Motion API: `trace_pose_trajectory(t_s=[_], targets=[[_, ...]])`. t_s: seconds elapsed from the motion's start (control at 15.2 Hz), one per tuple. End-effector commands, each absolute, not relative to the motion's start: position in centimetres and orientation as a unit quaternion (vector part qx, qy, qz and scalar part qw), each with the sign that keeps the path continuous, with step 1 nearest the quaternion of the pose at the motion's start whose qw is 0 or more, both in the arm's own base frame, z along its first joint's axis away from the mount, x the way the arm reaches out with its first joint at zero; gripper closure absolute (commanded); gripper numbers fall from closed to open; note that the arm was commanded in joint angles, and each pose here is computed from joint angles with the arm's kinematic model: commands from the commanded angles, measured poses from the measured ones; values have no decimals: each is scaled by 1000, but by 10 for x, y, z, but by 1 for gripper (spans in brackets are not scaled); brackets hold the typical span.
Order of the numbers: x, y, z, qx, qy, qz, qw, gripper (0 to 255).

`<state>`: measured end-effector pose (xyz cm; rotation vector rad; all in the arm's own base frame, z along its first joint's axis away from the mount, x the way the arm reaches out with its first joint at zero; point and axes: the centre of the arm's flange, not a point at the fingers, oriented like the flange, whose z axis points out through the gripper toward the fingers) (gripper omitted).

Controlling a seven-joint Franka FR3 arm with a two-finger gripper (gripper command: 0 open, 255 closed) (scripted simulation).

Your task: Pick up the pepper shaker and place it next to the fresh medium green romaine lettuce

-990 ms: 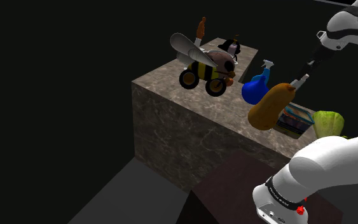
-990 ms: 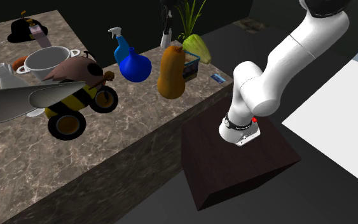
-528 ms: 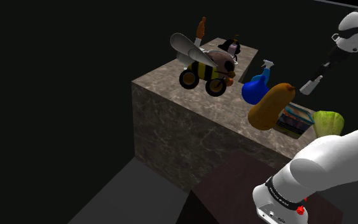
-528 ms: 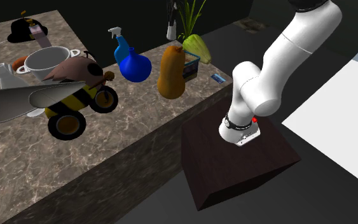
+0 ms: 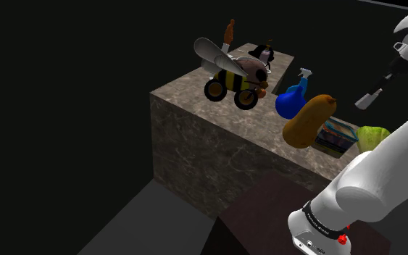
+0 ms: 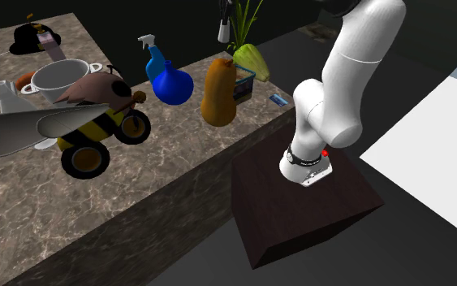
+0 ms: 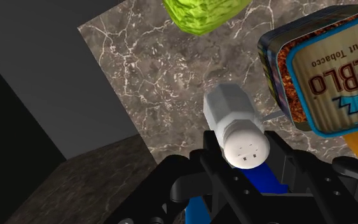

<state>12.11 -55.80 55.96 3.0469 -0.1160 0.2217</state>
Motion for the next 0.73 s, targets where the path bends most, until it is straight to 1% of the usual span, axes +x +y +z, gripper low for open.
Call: trace_pose_trajectory(t_s=[0.0, 0.66], targets=[[120, -560, 552, 996, -37, 73, 44, 255], [120, -560, 500, 996, -37, 73, 44, 255]])
